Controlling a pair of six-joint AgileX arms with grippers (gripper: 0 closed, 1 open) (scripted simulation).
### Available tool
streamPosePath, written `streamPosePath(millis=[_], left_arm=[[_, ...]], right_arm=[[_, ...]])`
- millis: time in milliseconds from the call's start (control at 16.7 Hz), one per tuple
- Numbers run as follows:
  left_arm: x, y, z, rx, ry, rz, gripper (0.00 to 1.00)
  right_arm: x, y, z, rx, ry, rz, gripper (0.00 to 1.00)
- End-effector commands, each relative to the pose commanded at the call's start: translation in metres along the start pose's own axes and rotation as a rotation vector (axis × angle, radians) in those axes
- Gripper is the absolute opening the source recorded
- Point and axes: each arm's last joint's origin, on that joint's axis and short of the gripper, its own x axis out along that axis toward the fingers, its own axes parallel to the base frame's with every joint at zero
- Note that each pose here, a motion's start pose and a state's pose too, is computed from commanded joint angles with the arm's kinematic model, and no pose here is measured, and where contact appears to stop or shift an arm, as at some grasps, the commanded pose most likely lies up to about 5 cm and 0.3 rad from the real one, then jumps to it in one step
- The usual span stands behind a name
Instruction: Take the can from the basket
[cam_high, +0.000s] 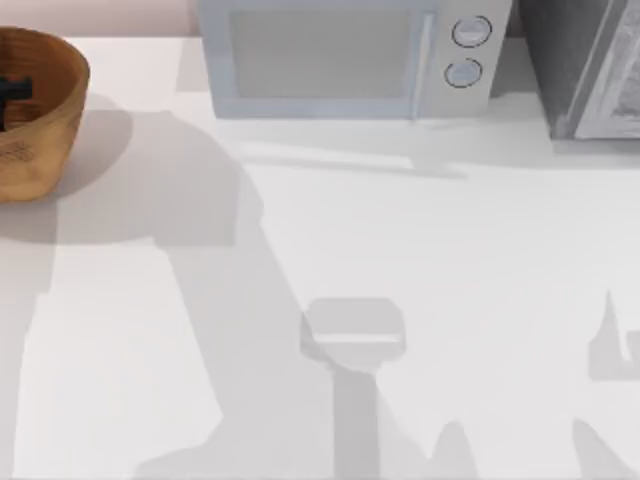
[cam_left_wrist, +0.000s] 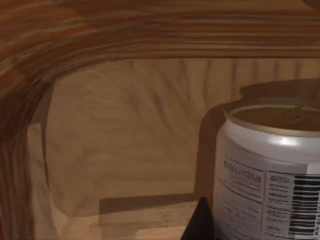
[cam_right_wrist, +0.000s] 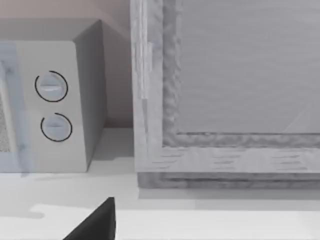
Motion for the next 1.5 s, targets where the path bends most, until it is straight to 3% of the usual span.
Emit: streamPosePath(millis=[360,420,660,900,1200,1500], left_arm=[[0.000,0.000,0.000,0.000,0.000,0.000,0.00],[-0.025,-0.003,-0.006,-0.014,-0.023,0.008,0.00],[-0.032,-0.006,-0.010,-0.016,-0.033,0.013,0.00],[-0.066,-0.020,-0.027,-0.012,-0.107,0.035,0.00],[-0.138,-0.054,-0.083,0.017,-0.319,0.080,0.00],[-0.192,-0.091,-0.183,0.050,-0.637,0.127,0.00]], right_arm=[[0.000,0.000,0.000,0.000,0.000,0.000,1.00],[0.000,0.000,0.000,0.000,0.000,0.000,1.00],[0.000,0.000,0.000,0.000,0.000,0.000,1.00],[0.000,0.000,0.000,0.000,0.000,0.000,1.00],[0.000,0.000,0.000,0.000,0.000,0.000,1.00],[0.000,0.000,0.000,0.000,0.000,0.000,1.00]])
